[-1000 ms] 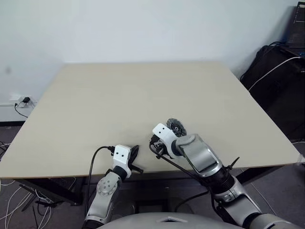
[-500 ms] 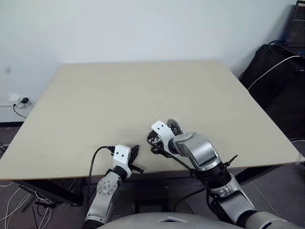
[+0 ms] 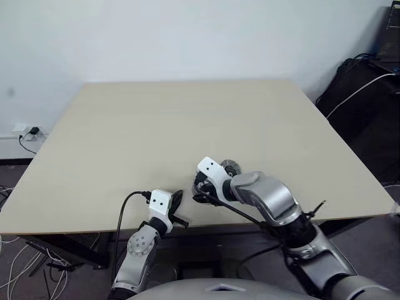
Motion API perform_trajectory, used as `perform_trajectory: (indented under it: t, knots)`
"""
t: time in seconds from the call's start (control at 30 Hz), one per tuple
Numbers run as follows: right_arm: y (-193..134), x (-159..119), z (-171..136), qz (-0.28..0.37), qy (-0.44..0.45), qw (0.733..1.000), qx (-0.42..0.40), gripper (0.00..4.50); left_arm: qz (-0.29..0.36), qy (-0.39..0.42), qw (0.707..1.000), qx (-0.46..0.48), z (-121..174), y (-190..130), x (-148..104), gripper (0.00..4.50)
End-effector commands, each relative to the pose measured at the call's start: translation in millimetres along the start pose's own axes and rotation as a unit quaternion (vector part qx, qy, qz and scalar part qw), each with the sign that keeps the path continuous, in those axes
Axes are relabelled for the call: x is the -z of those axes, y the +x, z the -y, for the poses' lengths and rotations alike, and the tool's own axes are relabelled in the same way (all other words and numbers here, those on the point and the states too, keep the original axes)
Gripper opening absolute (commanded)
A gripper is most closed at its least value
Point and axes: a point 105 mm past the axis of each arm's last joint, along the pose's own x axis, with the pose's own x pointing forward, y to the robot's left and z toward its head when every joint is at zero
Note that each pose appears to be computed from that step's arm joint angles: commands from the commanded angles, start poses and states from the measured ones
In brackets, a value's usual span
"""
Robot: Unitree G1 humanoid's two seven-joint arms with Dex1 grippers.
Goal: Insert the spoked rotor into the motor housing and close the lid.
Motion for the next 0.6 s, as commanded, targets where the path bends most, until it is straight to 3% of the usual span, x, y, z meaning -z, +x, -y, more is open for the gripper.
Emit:
perform_trajectory:
  t: [0.03,0.27,0.4,0.6]
  knots:
    - [-5,-11,-5,0.014,-0.069,0.997,-0.009,1.93,0.023,-0.001,1.0,0.006,3,4,-10,0.0]
    - [2,11,6,-0.031,-0.087,0.996,0.01,1.93,0.021,0.0,1.0,0.007,2,4,-8,0.0]
    - [5,11,7,-0.024,-0.11,0.994,0.016,1.93,0.02,0.0,1.0,0.006,2,4,-6,0.0]
    - [-3,12,9,-0.039,-0.257,0.965,0.012,1.93,0.02,0.001,1.0,0.003,1,2,-6,0.0]
